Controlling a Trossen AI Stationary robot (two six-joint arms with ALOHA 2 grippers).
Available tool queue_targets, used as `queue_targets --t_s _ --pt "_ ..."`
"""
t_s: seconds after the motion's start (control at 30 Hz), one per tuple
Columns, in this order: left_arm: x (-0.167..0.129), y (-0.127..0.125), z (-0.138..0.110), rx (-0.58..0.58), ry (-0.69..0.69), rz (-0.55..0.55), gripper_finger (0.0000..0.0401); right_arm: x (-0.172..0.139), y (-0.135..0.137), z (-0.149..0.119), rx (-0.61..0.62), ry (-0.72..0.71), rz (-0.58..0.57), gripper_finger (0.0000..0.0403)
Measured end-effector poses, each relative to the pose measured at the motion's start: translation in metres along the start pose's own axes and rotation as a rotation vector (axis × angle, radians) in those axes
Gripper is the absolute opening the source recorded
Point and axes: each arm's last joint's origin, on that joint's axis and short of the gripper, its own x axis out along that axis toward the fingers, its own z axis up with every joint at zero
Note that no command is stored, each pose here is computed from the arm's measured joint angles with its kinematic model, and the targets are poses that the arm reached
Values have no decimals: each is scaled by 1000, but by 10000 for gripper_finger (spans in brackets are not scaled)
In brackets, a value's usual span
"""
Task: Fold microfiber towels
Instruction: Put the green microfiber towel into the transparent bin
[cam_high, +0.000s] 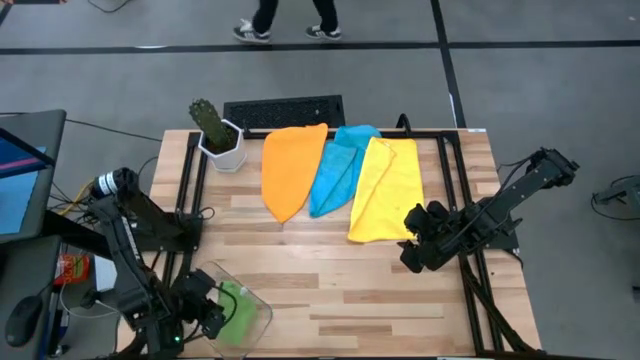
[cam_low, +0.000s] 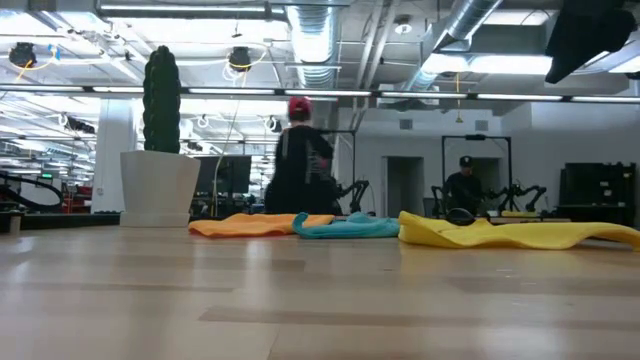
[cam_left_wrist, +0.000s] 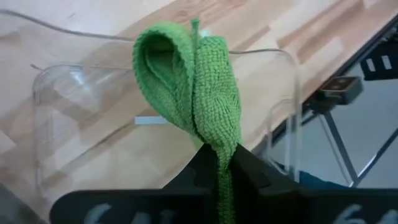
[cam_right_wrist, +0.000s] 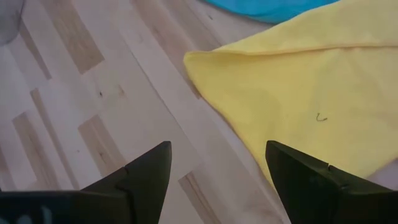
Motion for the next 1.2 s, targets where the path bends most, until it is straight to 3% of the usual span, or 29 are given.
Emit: queue_targets --t_s 0.27,0.6,0.9,1.2 --pt "34 13 -11 -72 29 -71 8 0 0 0 -2 1 0 285" --pt "49 33 -10 -70 52 47 14 0 0 0 -13 1 0 285" --pt "52 47 -7 -104 97 227 134 0 0 0 -13 2 0 285" --pt "46 48 -4 -121 151 258 233 0 0 0 -21 0 0 285"
